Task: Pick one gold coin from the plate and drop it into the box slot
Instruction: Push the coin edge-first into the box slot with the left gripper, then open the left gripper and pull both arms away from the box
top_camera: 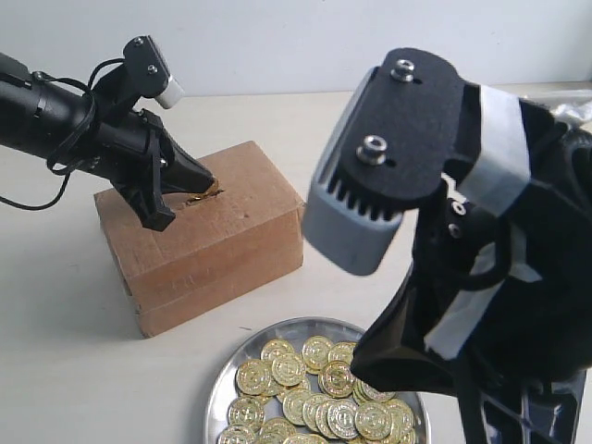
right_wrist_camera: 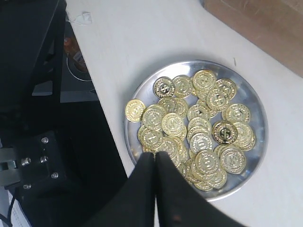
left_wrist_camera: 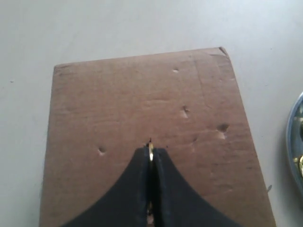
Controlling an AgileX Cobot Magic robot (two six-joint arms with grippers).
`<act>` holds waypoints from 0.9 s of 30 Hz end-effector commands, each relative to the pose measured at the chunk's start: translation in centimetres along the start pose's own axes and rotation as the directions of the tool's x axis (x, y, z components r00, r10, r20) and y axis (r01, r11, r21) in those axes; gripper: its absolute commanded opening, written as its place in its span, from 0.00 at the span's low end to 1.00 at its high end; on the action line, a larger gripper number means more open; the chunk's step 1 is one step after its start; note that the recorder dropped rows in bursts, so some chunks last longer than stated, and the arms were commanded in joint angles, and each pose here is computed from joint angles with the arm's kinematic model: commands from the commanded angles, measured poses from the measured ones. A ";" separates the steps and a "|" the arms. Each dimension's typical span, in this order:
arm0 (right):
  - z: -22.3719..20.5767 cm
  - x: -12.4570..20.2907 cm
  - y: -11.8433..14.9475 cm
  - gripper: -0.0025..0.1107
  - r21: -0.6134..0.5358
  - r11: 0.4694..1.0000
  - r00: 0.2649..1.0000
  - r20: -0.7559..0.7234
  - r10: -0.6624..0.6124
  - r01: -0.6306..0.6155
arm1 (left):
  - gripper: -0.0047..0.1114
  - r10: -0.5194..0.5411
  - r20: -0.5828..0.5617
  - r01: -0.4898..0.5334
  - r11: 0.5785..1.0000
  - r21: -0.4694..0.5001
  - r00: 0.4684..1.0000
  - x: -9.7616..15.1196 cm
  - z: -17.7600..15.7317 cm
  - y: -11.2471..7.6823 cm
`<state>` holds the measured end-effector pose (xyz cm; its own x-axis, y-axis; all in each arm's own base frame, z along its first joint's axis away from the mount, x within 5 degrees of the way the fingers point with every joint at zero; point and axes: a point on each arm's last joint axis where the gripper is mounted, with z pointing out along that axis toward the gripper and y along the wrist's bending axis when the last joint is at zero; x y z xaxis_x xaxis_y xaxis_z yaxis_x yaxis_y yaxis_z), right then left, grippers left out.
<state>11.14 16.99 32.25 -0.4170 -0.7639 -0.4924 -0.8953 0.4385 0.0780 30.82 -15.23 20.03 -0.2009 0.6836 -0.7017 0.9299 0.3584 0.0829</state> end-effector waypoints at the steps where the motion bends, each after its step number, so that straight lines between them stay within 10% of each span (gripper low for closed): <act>1: 0.0 0.1 0.1 0.02 -0.002 1.000 1.000 0.005 -0.007 0.007 | 0.04 0.002 0.009 -0.002 1.000 -0.028 1.000 -0.3 0.0 0.2; 27: 0.0 0.1 0.1 0.02 -0.005 1.000 1.000 0.004 -0.005 0.005 | 0.04 -0.054 0.014 0.054 0.999 -0.001 0.998 -0.5 -0.2 -0.1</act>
<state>11.14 16.99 32.25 -0.4149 -0.7650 -0.4926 -0.8963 0.4367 0.0768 30.76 -15.17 20.49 -0.2390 0.6626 -0.7099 0.9163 0.3959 0.0611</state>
